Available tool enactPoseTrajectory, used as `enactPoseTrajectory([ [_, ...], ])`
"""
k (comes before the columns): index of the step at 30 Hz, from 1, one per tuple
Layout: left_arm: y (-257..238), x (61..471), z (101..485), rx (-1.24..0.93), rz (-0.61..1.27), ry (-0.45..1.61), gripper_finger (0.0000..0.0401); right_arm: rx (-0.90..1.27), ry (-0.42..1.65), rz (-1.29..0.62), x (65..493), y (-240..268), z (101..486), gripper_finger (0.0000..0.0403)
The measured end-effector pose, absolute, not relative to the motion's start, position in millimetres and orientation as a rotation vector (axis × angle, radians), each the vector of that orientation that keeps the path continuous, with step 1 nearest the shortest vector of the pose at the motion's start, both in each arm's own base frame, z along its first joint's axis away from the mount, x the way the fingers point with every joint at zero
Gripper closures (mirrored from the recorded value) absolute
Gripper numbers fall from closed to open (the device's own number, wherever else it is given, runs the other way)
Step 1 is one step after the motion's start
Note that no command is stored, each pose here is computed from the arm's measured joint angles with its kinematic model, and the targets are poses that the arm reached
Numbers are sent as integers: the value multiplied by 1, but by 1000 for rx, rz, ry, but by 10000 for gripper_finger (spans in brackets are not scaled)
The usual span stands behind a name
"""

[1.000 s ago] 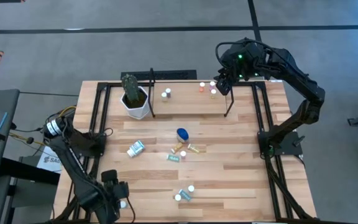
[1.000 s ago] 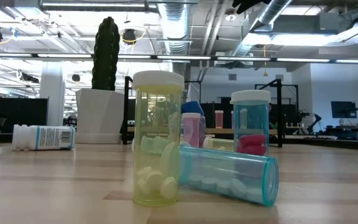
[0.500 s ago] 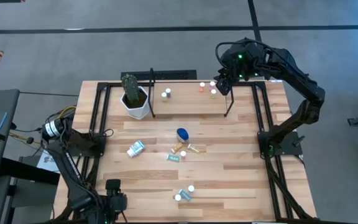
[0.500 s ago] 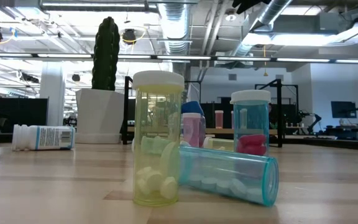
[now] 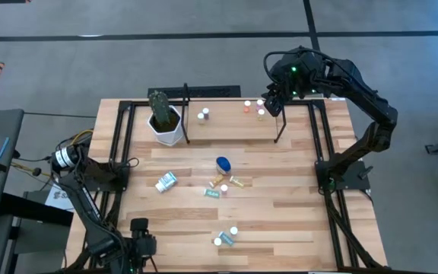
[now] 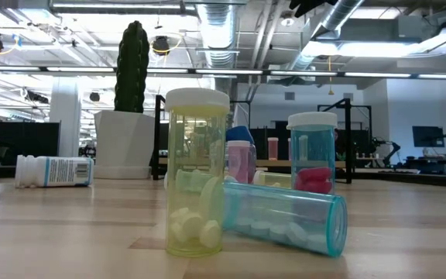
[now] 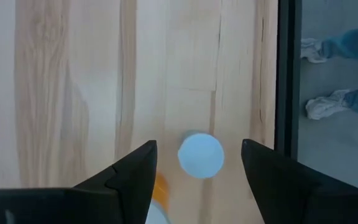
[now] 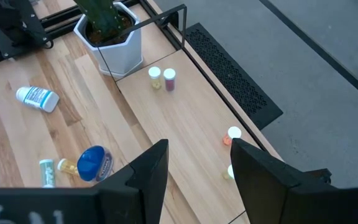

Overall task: Pick and place medicine bottles onto shelf by color
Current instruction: Put the small blue pill bottle on the shelf

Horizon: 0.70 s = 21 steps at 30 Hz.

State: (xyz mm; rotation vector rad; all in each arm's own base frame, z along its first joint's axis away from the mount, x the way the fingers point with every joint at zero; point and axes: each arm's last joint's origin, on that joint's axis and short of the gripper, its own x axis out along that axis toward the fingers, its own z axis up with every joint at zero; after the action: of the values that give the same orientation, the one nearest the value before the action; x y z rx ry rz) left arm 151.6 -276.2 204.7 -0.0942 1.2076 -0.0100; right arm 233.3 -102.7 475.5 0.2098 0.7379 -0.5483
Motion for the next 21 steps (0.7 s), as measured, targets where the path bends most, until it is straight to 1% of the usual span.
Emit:
enactPoseTrajectory([
  [9, -276, 152, 205, -73, -39, 1226, 181, 210, 738, -549, 233, -103, 475, 207],
  [21, -272, 164, 200, -70, -62, 1272, 181, 210, 738, -548, 233, -103, 475, 207],
])
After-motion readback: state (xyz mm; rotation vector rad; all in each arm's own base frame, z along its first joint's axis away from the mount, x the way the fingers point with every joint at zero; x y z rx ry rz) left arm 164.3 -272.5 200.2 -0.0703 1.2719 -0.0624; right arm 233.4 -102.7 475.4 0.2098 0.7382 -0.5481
